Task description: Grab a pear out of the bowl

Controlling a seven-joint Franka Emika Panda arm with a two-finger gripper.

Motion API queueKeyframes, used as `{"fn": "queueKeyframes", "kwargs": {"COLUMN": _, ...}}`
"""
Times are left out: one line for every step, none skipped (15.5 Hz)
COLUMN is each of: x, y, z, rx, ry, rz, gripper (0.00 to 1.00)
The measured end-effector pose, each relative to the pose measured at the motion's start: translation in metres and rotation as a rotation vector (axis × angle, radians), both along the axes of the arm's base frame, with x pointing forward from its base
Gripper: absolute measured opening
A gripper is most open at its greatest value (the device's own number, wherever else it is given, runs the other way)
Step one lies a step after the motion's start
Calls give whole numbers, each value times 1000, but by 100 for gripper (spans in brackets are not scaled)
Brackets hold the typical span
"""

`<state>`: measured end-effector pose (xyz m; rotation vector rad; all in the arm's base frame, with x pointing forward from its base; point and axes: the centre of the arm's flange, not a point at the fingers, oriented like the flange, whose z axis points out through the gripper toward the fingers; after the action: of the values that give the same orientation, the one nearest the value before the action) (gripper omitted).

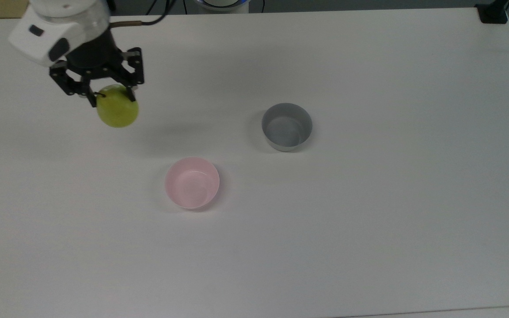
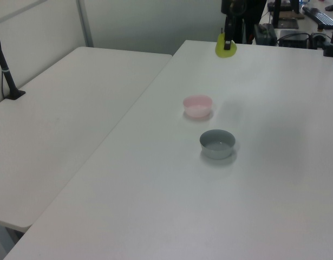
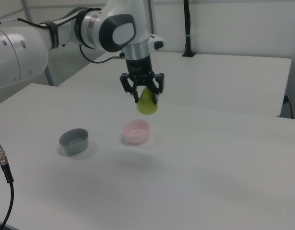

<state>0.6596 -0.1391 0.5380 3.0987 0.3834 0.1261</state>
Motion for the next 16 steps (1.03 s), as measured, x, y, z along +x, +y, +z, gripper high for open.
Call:
{"fn": "queueKeyframes", "kwargs": {"x": -1, "y": -13, "z": 1, "rx": 6, "ry": -17, "rz": -1, "gripper": 66}}
{"fn": "queueKeyframes", "kwargs": {"x": 0, "y": -24, "z": 1, "rx": 7, "ry": -42, "rz": -9, "gripper": 66}}
{"fn": "queueKeyframes", "kwargs": {"x": 1, "y": -33, "z": 0, "rx": 6, "ry": -64, "rz": -19, "gripper": 66}}
{"fn": "queueKeyframes", "kwargs": {"x": 3, "y": -41, "z": -3, "rx": 6, "ry": -79, "rz": -30, "gripper": 66}}
{"fn": "queueKeyframes", "kwargs": {"x": 6, "y": -47, "z": -9, "rx": 8, "ry": -90, "rz": -40, "gripper": 66}}
{"fn": "queueKeyframes", "kwargs": {"x": 9, "y": -53, "z": -17, "rx": 11, "ry": -103, "rz": -50, "gripper": 66}}
{"fn": "queueKeyframes", "kwargs": {"x": 13, "y": -59, "z": -25, "rx": 12, "ry": -116, "rz": -59, "gripper": 66}}
{"fn": "queueKeyframes", "kwargs": {"x": 18, "y": -64, "z": -36, "rx": 12, "ry": -127, "rz": -66, "gripper": 66}}
{"fn": "queueKeyframes", "kwargs": {"x": 23, "y": -67, "z": -47, "rx": 11, "ry": -137, "rz": -71, "gripper": 66}}
{"fn": "queueKeyframes", "kwargs": {"x": 28, "y": -70, "z": -59, "rx": 8, "ry": -147, "rz": -75, "gripper": 66}}
{"fn": "queueKeyframes", "kwargs": {"x": 32, "y": -73, "z": -70, "rx": 4, "ry": -158, "rz": -78, "gripper": 66}}
{"fn": "queueKeyframes", "kwargs": {"x": 36, "y": -76, "z": -81, "rx": 0, "ry": -168, "rz": -82, "gripper": 66}}
{"fn": "queueKeyframes", "kwargs": {"x": 39, "y": -79, "z": -91, "rx": -3, "ry": -177, "rz": -86, "gripper": 66}}
{"fn": "queueKeyframes", "kwargs": {"x": 40, "y": -83, "z": -100, "rx": -5, "ry": -182, "rz": -92, "gripper": 66}}
{"fn": "queueKeyframes", "kwargs": {"x": 40, "y": -88, "z": -109, "rx": -2, "ry": -182, "rz": -101, "gripper": 66}}
{"fn": "queueKeyframes", "kwargs": {"x": 40, "y": -95, "z": -117, "rx": 3, "ry": -181, "rz": -115, "gripper": 66}}
